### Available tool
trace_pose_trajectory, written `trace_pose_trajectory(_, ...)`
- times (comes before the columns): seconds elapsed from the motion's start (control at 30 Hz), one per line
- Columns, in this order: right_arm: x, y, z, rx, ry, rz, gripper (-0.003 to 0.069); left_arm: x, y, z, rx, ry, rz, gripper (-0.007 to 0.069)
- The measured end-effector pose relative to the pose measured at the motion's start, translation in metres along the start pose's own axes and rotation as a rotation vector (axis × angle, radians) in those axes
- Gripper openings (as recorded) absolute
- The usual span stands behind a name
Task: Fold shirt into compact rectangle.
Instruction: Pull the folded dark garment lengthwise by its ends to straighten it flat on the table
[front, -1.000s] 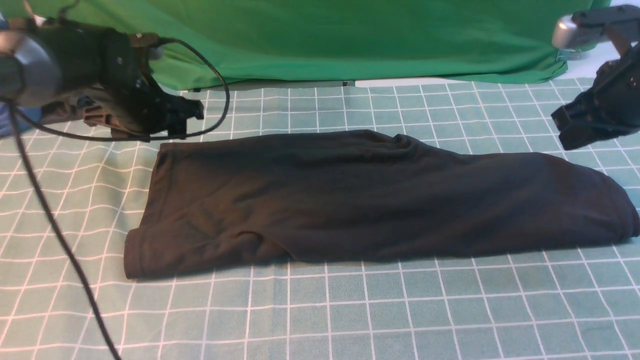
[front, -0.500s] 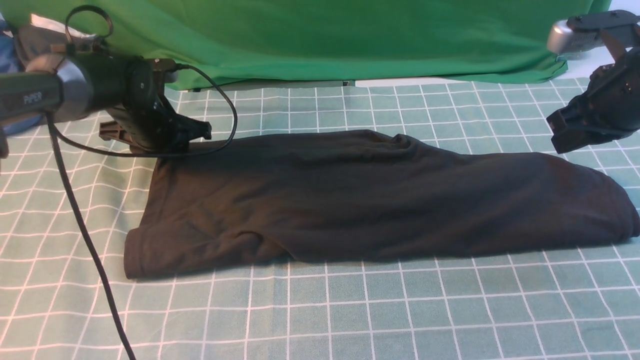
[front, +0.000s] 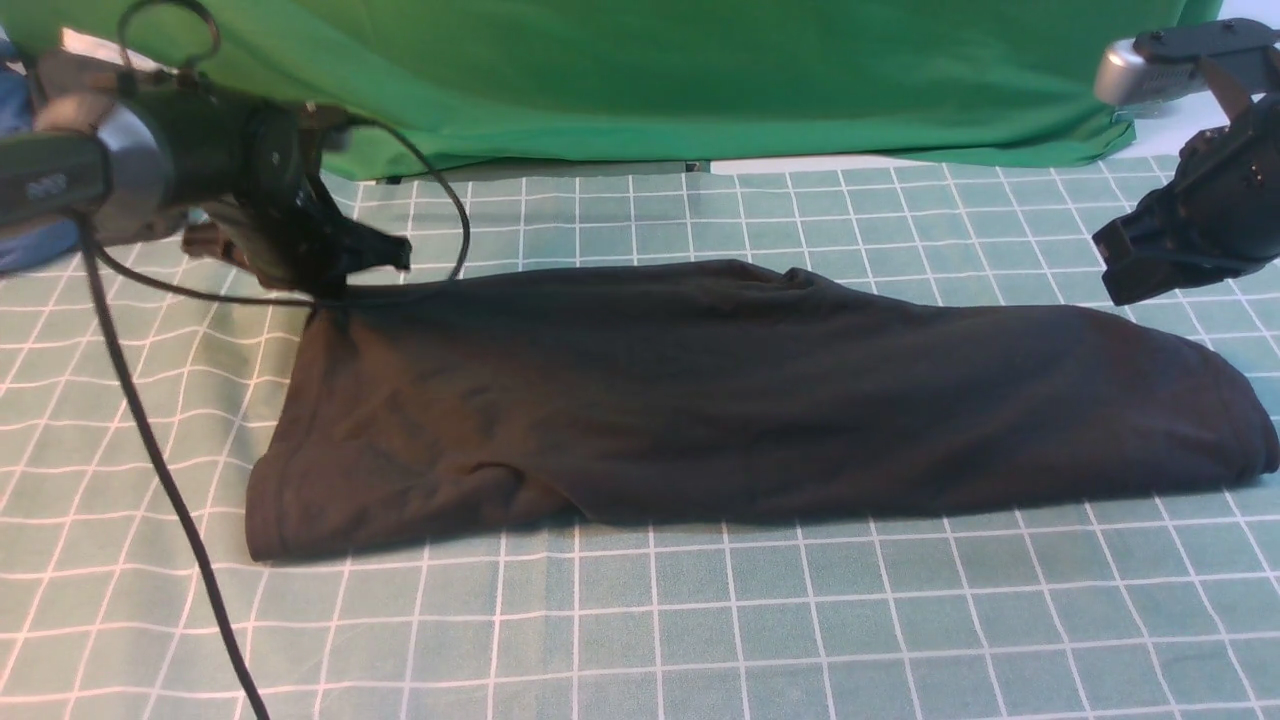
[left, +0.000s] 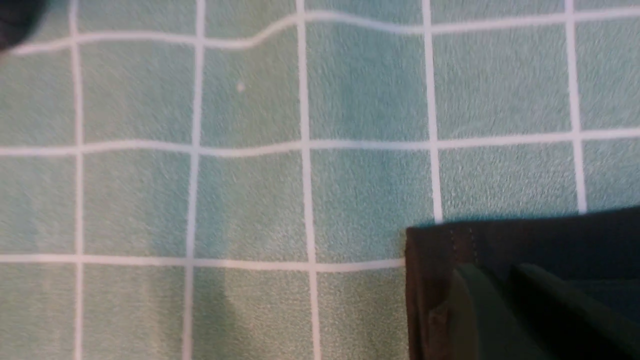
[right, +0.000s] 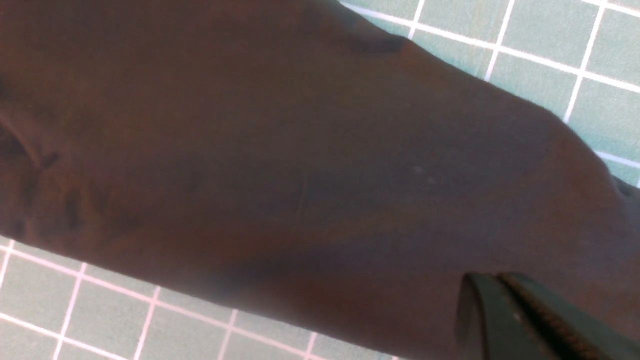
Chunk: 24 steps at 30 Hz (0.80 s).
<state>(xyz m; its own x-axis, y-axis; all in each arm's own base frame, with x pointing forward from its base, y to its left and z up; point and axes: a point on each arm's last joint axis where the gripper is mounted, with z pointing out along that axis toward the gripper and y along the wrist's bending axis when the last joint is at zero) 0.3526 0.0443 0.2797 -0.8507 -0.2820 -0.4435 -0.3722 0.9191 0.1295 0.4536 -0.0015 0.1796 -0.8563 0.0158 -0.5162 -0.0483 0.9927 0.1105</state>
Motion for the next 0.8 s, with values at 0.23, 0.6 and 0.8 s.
trace_pose_trajectory(0.23, 0.000, 0.000, 0.000, 0.002, -0.004, 0.000, 0.0019, -0.005, 0.008, -0.007, -0.048, -0.037, -0.010, 0.0015)
trace_pose_trajectory(0.6, 0.000, 0.000, 0.000, 0.001, -0.004, 0.001, 0.0019, -0.006, 0.013, 0.005, -0.044, -0.073, -0.020, 0.0081)
trace_pose_trajectory(0.8, 0.000, 0.000, 0.000, -0.002, 0.002, 0.001, 0.0019, -0.008, 0.023, -0.013, -0.128, -0.008, 0.022, 0.0333)
